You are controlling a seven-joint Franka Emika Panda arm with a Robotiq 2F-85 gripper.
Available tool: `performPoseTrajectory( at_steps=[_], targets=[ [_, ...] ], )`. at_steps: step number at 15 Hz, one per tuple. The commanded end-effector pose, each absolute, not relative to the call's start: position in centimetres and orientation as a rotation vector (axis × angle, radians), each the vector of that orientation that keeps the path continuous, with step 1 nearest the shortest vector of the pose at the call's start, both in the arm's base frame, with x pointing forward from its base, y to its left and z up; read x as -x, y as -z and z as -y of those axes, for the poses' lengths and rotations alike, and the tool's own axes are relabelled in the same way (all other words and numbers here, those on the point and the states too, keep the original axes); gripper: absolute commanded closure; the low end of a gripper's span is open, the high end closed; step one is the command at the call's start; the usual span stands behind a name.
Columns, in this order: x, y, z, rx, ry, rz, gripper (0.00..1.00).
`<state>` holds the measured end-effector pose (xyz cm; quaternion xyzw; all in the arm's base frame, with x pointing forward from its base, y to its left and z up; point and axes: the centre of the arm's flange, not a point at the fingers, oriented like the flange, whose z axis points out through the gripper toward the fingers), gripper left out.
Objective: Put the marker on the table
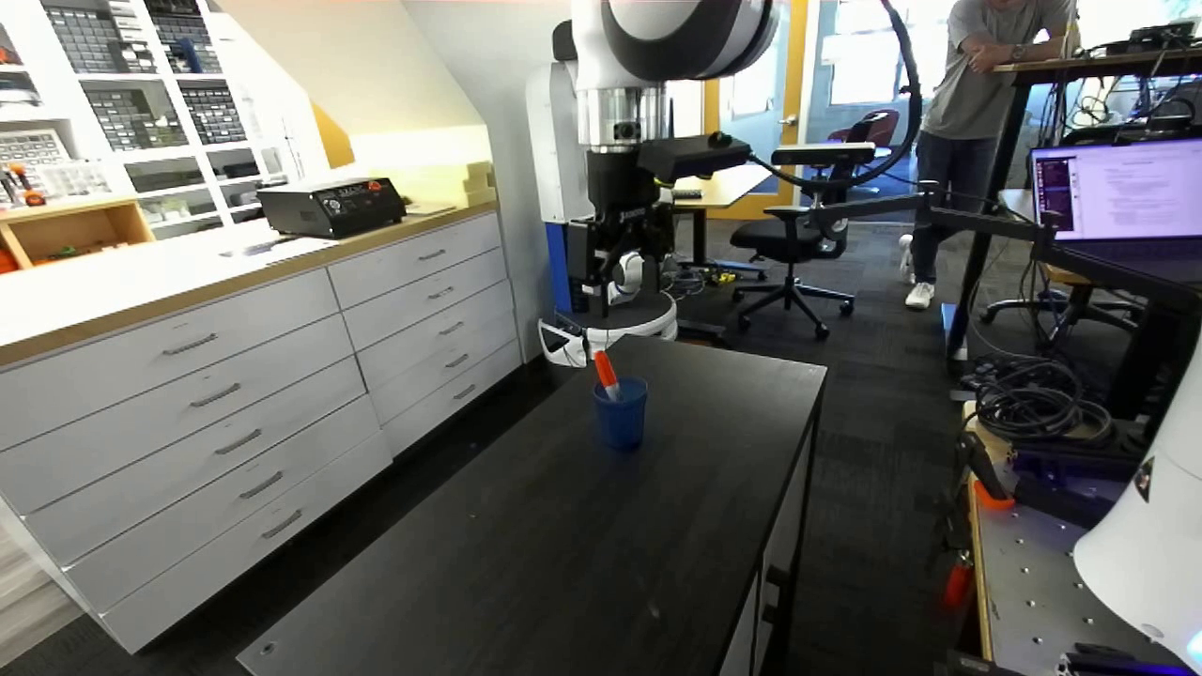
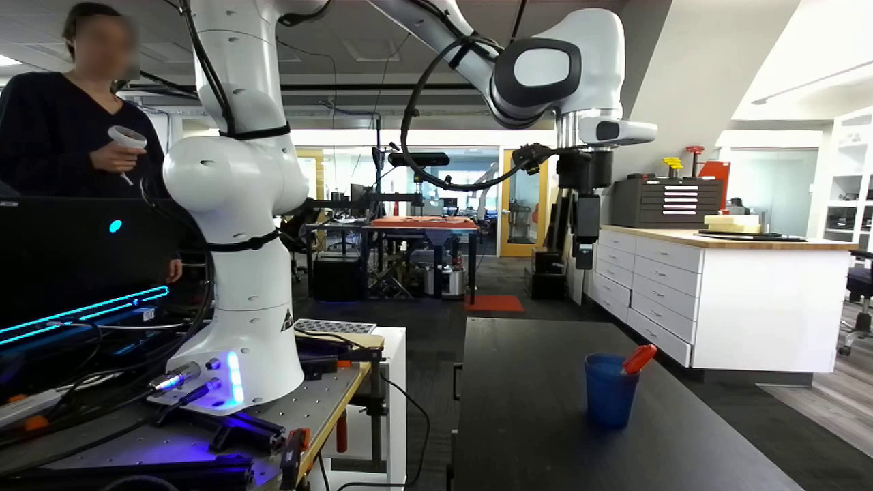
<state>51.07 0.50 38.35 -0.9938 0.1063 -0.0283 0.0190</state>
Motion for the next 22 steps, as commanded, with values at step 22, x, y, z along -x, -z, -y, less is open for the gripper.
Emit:
performPoseTrajectory(
  at_steps=[22],
  targets=[
    [-54.6, -33.5, 3.2, 3.055, 0.134, -0.332, 0.00]
  ],
)
